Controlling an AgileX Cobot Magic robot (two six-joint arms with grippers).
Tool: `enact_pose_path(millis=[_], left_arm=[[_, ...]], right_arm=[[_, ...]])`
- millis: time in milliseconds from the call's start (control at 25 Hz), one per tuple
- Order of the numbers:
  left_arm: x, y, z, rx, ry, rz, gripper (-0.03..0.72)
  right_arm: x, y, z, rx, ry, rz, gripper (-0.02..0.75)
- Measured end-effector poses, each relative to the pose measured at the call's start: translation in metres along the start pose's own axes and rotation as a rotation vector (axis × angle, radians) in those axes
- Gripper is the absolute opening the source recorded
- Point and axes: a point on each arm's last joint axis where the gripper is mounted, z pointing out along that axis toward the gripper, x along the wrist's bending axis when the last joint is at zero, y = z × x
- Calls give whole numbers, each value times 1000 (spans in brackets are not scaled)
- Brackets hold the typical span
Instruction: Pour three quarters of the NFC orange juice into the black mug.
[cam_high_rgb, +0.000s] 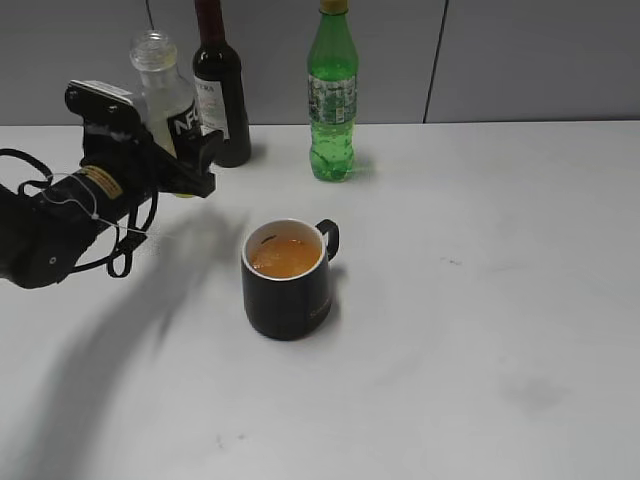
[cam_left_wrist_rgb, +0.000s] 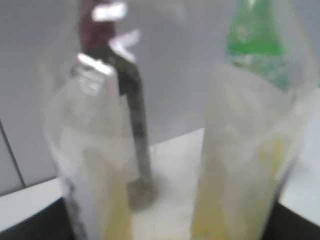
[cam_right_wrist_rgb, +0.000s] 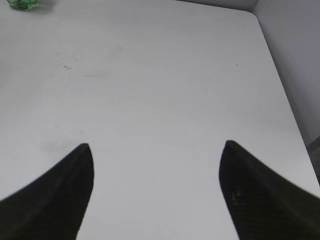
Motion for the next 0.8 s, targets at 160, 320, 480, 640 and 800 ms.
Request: enact_pose_path(millis=[160, 320, 480, 640, 800], left_arm=[[11, -6, -1, 57, 63, -36, 469], [36, -13, -6, 76, 135, -50, 469], [66, -20, -13, 98, 212, -61, 469], [80, -24, -18, 113, 246, -71, 469], [79, -25, -17, 115, 235, -65, 469]], right_arm=[[0, 0, 0, 0, 0, 0, 594], [0, 0, 0, 0, 0, 0, 594], [0, 0, 0, 0, 0, 0, 594], [0, 0, 0, 0, 0, 0, 594], [0, 0, 0, 0, 0, 0, 594]])
